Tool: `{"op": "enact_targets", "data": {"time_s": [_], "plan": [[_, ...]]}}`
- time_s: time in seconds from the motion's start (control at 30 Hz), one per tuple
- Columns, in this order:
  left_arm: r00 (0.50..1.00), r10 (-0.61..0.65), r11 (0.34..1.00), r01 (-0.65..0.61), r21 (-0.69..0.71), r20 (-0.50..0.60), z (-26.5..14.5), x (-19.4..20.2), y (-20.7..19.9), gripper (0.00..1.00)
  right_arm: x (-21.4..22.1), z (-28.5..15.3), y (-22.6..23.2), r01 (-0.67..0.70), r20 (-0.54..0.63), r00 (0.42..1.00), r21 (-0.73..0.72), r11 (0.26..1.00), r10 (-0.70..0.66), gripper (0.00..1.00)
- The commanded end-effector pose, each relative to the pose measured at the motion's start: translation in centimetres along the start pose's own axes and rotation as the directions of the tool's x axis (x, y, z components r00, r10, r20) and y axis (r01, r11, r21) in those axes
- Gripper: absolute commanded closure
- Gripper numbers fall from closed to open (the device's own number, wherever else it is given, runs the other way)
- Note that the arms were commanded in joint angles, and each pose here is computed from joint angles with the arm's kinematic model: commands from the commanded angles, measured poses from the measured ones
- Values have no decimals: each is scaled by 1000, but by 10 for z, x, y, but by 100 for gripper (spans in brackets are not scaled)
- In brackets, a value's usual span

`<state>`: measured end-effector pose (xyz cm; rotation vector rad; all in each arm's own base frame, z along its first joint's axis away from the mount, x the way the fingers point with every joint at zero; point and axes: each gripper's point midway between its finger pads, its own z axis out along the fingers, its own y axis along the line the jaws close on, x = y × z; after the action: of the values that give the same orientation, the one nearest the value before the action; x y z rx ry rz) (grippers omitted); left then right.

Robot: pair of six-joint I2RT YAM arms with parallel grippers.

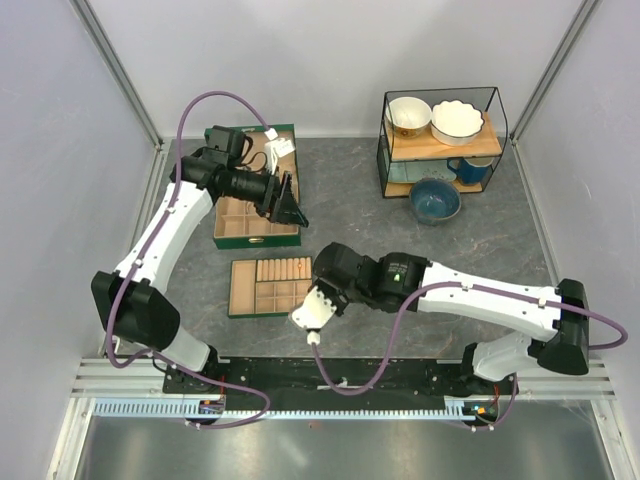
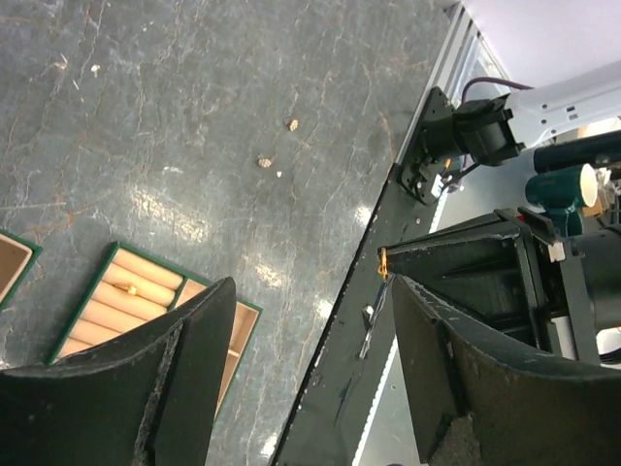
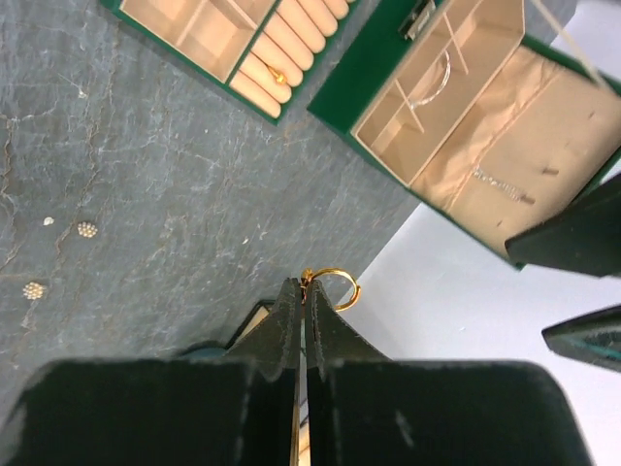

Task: Organize the mixed jewelry

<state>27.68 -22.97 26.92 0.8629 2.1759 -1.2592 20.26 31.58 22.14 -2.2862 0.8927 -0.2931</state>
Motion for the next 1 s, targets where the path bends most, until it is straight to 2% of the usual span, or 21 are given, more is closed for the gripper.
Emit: {"op": "enact_targets", "data": {"time_s": [0.0,0.13,0.27,0.47,0.87,0.97], "plan": [[998,44,999,-45,-20,-50,-7,12,-6,28,-1,-5,-6,192,-48,981,96,977,-188,100],[994,43,998,-48,-49,-100,-5,25,-8,28,-5,-4,1,311,-53,950,127,942,-307,100],[988,76,984,-96,-151,-132,-9,30,3,30,-2,1,5,365,-87,930,114,924,-357,100],[980,96,976,-127,-178,-177,-1,36,6,30,-4,7,0,457,-111,888,122,881,-446,100],[964,144,968,-184,-169,-226,19,44,0,31,-9,19,-10,489,-124,871,118,864,-476,100],[964,150,968,-189,-167,-218,18,43,-3,31,-7,22,-12,458,-133,886,109,882,-444,100]]}}
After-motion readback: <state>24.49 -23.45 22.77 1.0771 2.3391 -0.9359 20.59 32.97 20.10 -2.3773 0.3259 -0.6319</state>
